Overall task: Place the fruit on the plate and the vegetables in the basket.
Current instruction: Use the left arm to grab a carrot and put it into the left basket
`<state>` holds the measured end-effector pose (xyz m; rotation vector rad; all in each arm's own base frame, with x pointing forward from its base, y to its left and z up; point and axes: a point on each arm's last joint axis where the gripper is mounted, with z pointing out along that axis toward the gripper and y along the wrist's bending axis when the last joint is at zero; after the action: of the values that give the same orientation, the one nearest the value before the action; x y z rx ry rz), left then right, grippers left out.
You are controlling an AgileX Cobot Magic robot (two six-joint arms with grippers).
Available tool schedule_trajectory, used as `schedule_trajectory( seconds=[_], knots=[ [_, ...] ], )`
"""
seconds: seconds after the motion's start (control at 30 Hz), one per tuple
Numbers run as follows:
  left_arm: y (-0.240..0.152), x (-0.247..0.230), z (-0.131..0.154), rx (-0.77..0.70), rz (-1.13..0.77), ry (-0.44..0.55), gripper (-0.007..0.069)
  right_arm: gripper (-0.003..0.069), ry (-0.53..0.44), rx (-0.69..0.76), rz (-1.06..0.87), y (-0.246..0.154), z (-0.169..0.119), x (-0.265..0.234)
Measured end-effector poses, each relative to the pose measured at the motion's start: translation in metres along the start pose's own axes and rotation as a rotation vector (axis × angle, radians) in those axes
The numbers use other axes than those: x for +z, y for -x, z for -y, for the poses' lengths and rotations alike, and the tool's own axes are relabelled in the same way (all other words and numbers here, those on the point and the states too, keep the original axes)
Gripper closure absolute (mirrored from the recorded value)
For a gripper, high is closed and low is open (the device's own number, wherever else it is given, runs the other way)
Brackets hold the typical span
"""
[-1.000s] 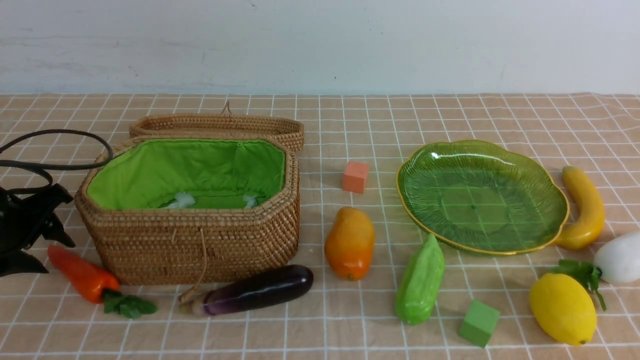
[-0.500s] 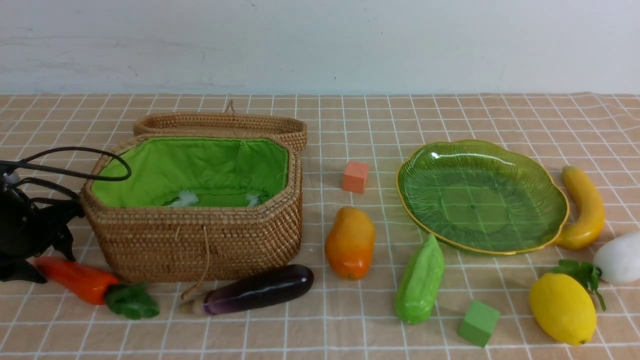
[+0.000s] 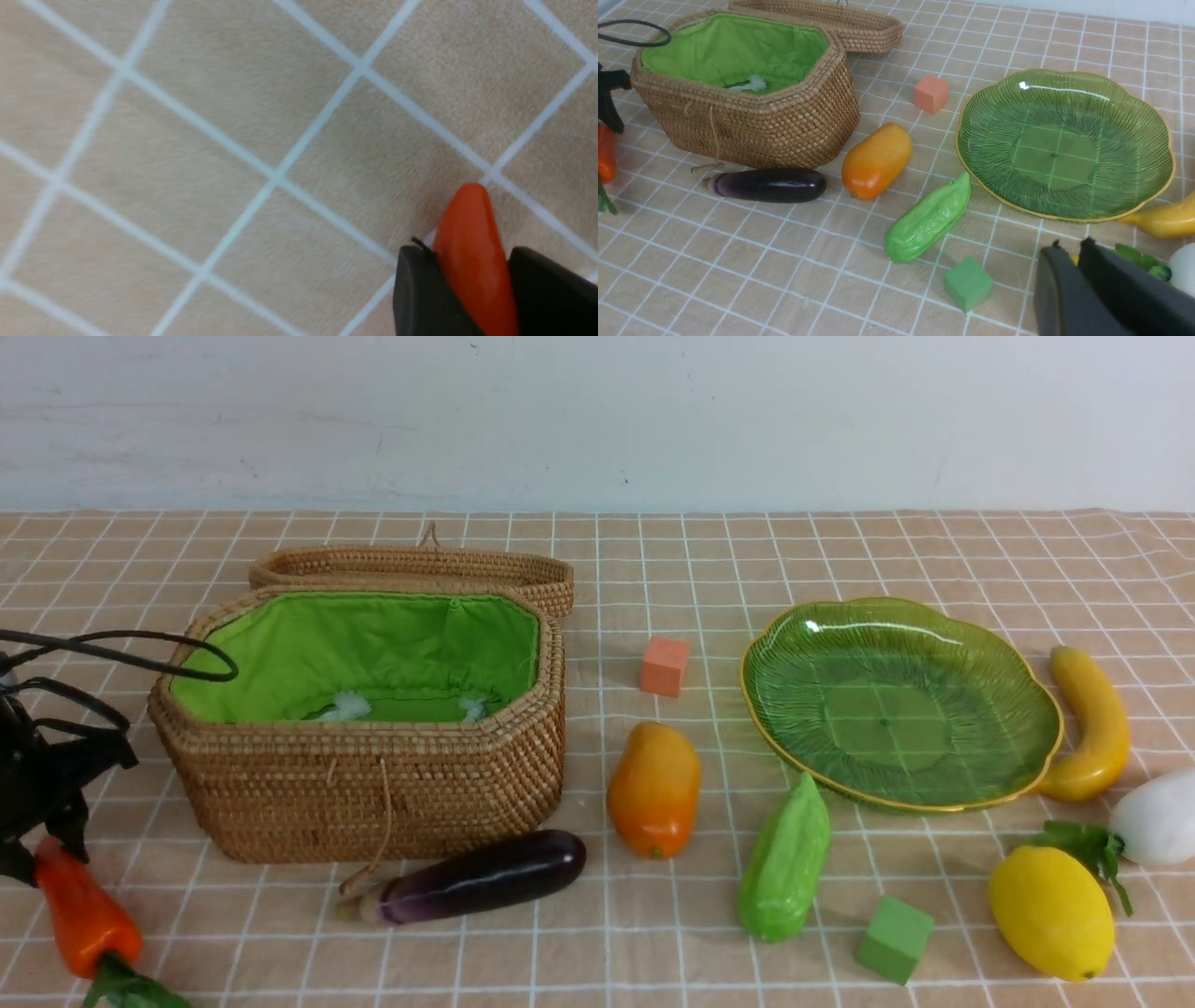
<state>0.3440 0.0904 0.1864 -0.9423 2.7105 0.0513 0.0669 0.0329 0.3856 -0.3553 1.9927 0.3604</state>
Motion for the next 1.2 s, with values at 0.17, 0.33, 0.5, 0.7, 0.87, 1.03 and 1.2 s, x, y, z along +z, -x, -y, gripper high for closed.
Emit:
schedule_trajectory(
  seconds=[0.17, 0.33, 0.5, 0.7, 0.87, 1.03, 1.2],
  knots=[
    [0.002, -0.066, -0.003, 0.15, 0.18, -0.027, 0.041, 0.0587, 0.001, -0.001, 0.02, 0.002, 0.0, 0.0],
    [-0.017, -0.185, 0.036, 0.69, 0.596, -0.183, 0.041, 0.0585, 0.001, -0.005, 0.047, 0.004, 0.0, 0.0],
    [-0.052, -0.233, 0.091, 1.223, 0.816, -0.236, 0.041, 0.0585, 0.001, -0.005, 0.052, 0.005, 0.0, 0.0],
    [-0.081, -0.201, 0.181, 1.723, 0.932, -0.239, 0.041, 0.0582, -0.002, -0.005, 0.029, 0.003, 0.0, 0.0],
    [-0.084, -0.142, 0.212, 1.811, 0.817, -0.231, 0.041, 0.0578, -0.001, 0.003, -0.039, -0.004, 0.0, 0.0],
    [-0.083, -0.123, 0.221, 1.822, 0.808, -0.226, 0.0284, 0.0575, 0.009, 0.014, -0.071, -0.006, -0.001, 0.0],
    [-0.083, -0.132, 0.218, 1.814, 0.834, -0.227, 0.0055, 0.0574, 0.009, 0.014, -0.071, -0.006, -0.001, 0.0]
  ],
)
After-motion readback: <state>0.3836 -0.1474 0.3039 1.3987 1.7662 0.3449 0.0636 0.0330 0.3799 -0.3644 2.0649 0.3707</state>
